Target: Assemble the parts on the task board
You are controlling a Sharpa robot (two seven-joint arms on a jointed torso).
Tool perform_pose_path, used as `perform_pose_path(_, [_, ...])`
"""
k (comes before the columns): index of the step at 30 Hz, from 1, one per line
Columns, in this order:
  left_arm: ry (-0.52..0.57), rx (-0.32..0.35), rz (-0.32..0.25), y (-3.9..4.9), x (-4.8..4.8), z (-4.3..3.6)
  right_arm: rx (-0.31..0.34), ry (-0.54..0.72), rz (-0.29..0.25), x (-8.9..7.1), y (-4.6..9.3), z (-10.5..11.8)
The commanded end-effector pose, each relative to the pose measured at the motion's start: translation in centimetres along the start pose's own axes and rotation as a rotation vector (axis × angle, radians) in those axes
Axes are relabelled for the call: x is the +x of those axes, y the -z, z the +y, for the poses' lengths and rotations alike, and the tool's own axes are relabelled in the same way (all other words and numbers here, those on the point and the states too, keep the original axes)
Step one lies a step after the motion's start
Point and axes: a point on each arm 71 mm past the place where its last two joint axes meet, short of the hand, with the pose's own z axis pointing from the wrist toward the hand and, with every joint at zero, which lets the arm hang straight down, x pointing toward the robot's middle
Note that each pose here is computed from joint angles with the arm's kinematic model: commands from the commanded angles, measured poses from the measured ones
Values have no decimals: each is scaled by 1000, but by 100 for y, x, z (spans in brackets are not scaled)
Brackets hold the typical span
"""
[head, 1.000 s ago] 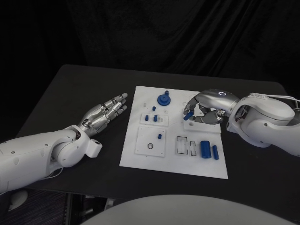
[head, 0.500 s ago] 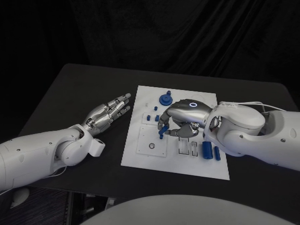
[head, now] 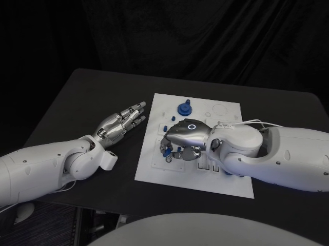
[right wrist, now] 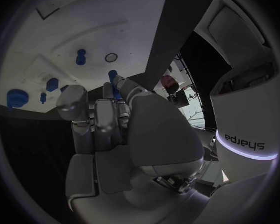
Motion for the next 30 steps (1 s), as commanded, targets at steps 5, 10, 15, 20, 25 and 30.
perform_pose_path(5, [21,86,9,-11,22,-50,-15,66,37,64,-41,10])
perform_pose_path(10, [23,85,11,-13,24,-45,-7,68,54,95,-49,-2])
perform_pose_path(15, [23,84,11,-10,23,-42,-1,65,69,133,-48,-8])
perform_pose_path(20, [24,81,11,-10,21,-37,3,59,65,157,-35,-10])
perform_pose_path(25, [25,79,12,-10,21,-32,7,55,61,165,-18,-17])
perform_pose_path(30, [25,78,11,-8,17,-27,9,54,64,174,-5,-18])
